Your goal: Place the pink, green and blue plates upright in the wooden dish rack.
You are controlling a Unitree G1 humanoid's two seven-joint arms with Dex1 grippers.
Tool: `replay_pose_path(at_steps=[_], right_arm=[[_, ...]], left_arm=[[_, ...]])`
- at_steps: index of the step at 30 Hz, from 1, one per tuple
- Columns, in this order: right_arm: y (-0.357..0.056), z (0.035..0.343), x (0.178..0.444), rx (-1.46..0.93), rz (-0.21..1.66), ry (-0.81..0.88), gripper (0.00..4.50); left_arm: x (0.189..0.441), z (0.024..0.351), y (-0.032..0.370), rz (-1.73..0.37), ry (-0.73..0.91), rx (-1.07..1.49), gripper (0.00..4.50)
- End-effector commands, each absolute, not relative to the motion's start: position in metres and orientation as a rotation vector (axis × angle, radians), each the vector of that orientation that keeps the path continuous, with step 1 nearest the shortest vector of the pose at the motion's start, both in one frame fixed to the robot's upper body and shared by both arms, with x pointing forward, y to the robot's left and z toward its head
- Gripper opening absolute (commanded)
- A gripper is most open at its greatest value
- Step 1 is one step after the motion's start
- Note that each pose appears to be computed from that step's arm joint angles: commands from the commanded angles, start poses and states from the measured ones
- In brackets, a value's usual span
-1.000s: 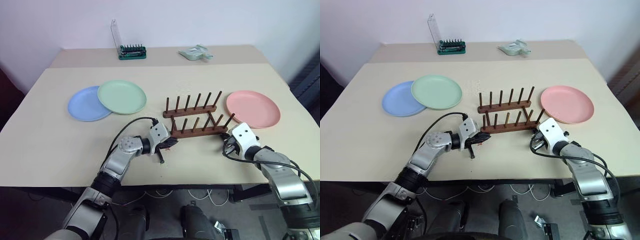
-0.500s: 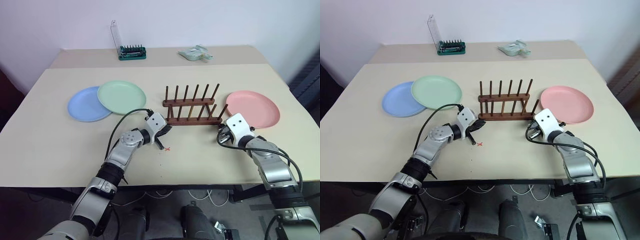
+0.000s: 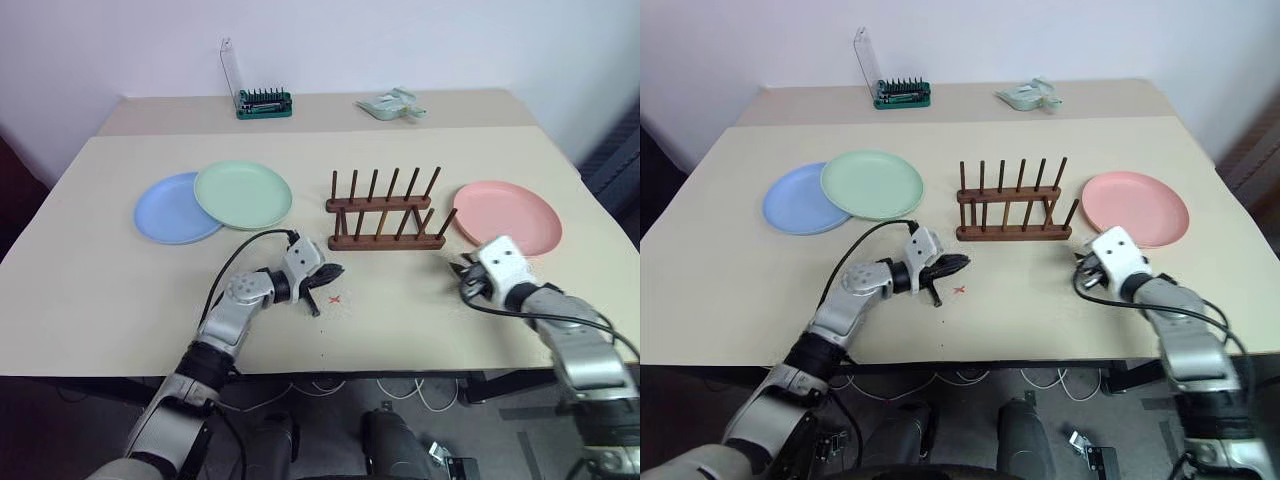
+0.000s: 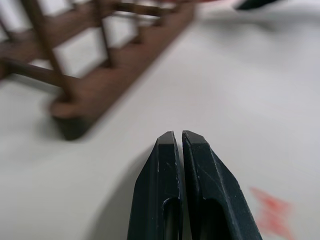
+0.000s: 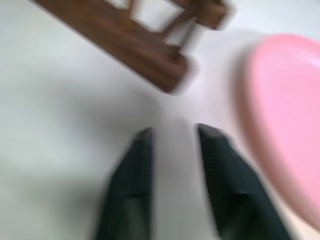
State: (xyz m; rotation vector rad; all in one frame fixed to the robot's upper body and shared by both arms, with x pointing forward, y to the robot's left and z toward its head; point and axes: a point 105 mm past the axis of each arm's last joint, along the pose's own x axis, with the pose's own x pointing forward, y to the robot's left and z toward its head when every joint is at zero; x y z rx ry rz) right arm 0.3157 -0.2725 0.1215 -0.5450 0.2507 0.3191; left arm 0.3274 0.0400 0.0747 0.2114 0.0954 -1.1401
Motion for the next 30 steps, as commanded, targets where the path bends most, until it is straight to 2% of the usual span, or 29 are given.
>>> replay_pose_path(at_steps=[1,3,8,14,17,18,24,28,30], right_arm=[[-0.289,0.152,0.312,-0.636,0.278,0.215,3.38],[-0.297,0.149,0.315,-0.695,0.273,0.25,4.35],[-0.319,0.135,0.341,-0.749,0.182,0.306,4.35],[-0.322,0.119,0.361,-0.849,0.202,0.334,4.35],[-0.316,0.118,0.364,-0.904,0.236,0.319,3.57],[-0.316,0.118,0.364,-0.907,0.239,0.312,3.15],[-0.317,0.116,0.359,-0.921,0.228,0.308,0.06],[-0.319,0.125,0.352,-0.953,0.209,0.275,0.02],[-0.318,0.147,0.35,-0.97,0.177,0.194,0.02]], left_arm=[[0.317,0.105,0.04,-1.221,0.017,0.147,0.2],[0.31,0.11,0.041,-1.275,0.032,0.128,0.2],[0.306,0.123,0.04,-1.328,-0.001,0.18,0.2],[0.303,0.136,0.037,-1.345,-0.034,0.2,0.2],[0.302,0.132,0.038,-1.324,-0.023,0.202,0.2],[0.303,0.13,0.039,-1.313,-0.015,0.206,0.2],[0.301,0.123,0.039,-1.297,-0.001,0.203,0.2],[0.303,0.122,0.04,-1.293,-0.001,0.212,0.2],[0.306,0.124,0.042,-1.273,-0.012,0.224,0.2]])
